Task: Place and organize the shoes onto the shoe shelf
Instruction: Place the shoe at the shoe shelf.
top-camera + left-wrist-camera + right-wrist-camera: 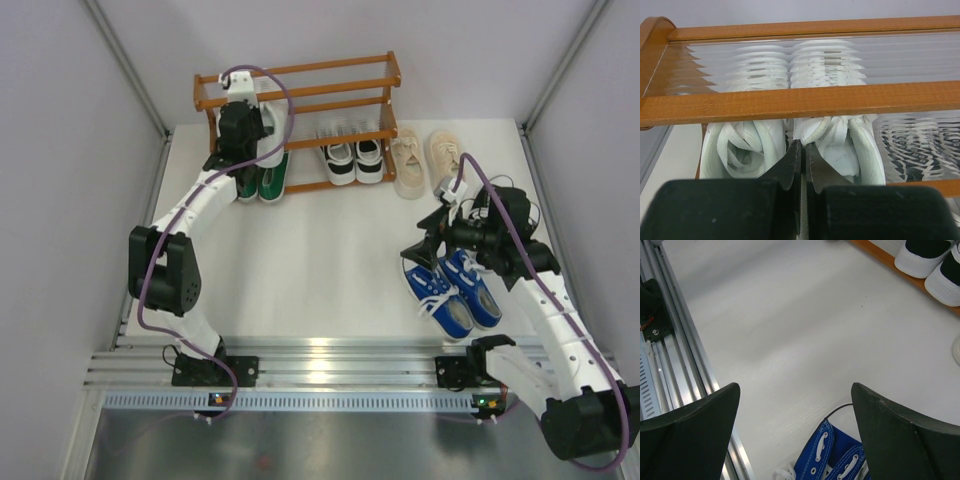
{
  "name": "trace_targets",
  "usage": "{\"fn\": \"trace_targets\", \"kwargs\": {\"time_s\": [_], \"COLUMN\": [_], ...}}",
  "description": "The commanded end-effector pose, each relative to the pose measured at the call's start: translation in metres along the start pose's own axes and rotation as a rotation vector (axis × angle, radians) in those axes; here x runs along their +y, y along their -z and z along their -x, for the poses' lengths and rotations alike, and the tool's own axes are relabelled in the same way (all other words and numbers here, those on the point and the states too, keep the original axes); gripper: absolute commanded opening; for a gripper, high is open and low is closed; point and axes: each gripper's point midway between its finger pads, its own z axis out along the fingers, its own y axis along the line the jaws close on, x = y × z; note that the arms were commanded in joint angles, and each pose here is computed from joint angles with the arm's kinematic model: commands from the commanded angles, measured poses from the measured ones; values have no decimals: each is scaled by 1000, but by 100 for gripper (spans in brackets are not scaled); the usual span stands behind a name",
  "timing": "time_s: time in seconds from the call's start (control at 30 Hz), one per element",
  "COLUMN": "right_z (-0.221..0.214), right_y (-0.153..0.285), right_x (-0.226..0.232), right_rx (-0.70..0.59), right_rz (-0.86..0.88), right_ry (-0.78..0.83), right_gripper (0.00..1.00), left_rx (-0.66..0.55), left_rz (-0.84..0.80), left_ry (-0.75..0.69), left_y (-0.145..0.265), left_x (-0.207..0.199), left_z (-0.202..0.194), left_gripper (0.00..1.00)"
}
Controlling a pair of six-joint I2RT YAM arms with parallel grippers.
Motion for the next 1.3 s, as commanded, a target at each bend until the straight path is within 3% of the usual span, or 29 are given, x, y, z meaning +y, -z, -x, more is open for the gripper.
{"fn": "trace_targets", "kwargs": {"time_s": [0.0, 0.17, 0.33, 0.43, 0.93, 1.1, 1.13, 1.2, 1.23, 1.27], "right_z": [18, 19, 19, 19, 19, 19, 19, 20, 19, 18], "right_y": [5, 6, 7, 7, 7, 8, 8, 9, 9, 9], "right_x": [0, 0, -1, -1, -2, -2, -2, -3, -3, -4], "right_rx": [-50, -54, -55, -55, -58, -56, -55, -58, -55, -54], "right_rz": [3, 1, -2, -2, -4, -6, -8, -13, -12, -14], "right_ry": [48, 49, 48, 44, 45, 46, 49, 58, 57, 57], "right_gripper": [93, 93, 93, 93, 93, 93, 93, 93, 93, 93], "left_rx": [-289, -282, -284, -285, -301, -261, -234, -209, -189, -180], "left_rz": [69, 86, 70, 56, -46, -178, -254, -347, -430, -467], "left_ry": [127, 138, 152, 164, 205, 209, 206, 206, 222, 235], "left_y": [5, 9, 14, 18, 55, 71, 78, 87, 96, 100], "left_x": [16, 20, 18, 17, 9, -12, -24, -39, -53, -58], "left_z": [93, 90, 94, 99, 134, 139, 137, 135, 133, 133], "left_gripper": [0, 4, 39, 49, 57, 56, 52, 35, 7, 0]}}
